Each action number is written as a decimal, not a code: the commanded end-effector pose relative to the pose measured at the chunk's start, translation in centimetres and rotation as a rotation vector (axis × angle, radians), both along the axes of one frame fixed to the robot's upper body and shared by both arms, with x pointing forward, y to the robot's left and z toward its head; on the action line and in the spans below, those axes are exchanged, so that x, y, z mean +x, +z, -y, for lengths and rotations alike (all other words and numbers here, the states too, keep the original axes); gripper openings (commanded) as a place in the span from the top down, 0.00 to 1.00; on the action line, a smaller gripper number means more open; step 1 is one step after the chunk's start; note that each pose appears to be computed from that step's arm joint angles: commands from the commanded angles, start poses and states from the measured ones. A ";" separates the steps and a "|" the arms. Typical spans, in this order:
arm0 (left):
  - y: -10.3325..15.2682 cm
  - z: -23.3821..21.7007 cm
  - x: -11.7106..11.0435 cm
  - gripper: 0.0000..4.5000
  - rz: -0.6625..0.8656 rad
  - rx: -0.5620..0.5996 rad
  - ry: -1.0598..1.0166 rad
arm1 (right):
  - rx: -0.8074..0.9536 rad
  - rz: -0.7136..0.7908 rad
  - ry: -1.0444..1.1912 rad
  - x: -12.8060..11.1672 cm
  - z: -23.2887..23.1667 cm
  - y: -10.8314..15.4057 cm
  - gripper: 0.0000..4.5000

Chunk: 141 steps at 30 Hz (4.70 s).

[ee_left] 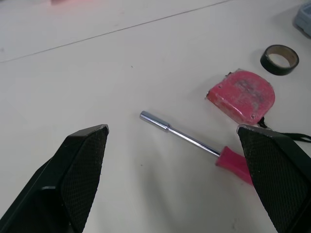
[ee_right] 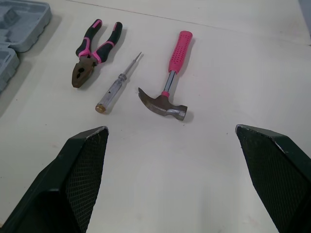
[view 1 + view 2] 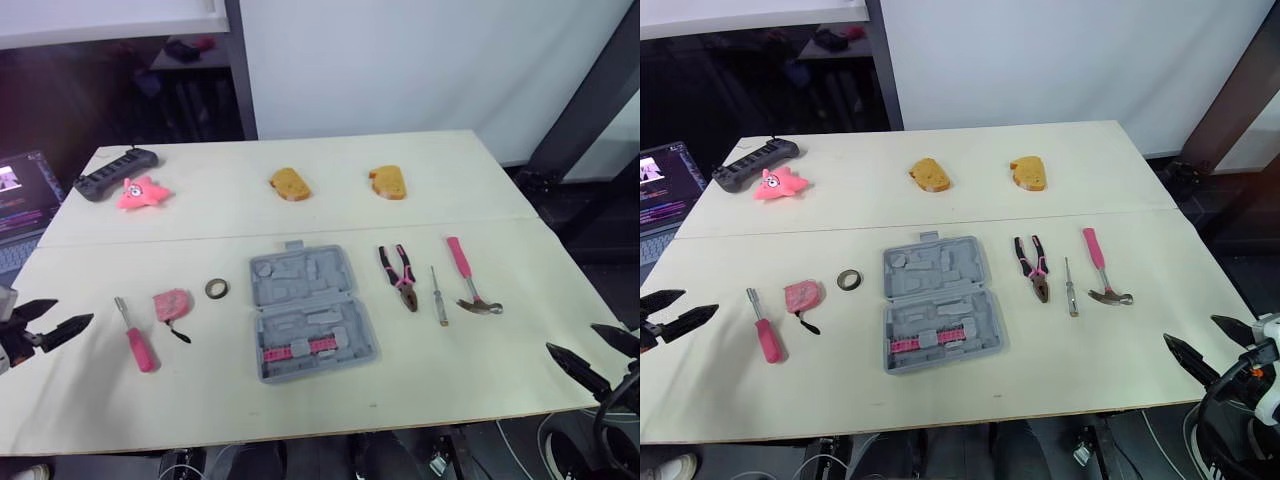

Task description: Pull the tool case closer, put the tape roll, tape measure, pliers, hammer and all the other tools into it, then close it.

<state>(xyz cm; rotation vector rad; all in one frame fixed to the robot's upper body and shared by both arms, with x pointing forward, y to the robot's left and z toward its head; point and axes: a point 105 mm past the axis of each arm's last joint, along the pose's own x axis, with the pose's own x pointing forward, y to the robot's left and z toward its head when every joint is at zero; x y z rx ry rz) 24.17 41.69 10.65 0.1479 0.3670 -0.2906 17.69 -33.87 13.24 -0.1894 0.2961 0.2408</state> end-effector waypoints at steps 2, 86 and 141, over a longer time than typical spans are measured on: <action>1.1 -0.3 -0.3 0.01 -0.006 0.059 -0.012 | -0.022 0.030 -0.003 -0.1 0.2 1.1 0.00; -13.2 23.8 -4.6 1.00 -0.320 -0.041 -0.663 | -0.214 -0.495 0.646 6.8 -24.4 -9.7 1.00; -12.1 26.6 -3.7 1.00 -0.313 -0.006 -0.842 | -0.261 -0.568 0.622 5.8 -23.2 -9.9 1.00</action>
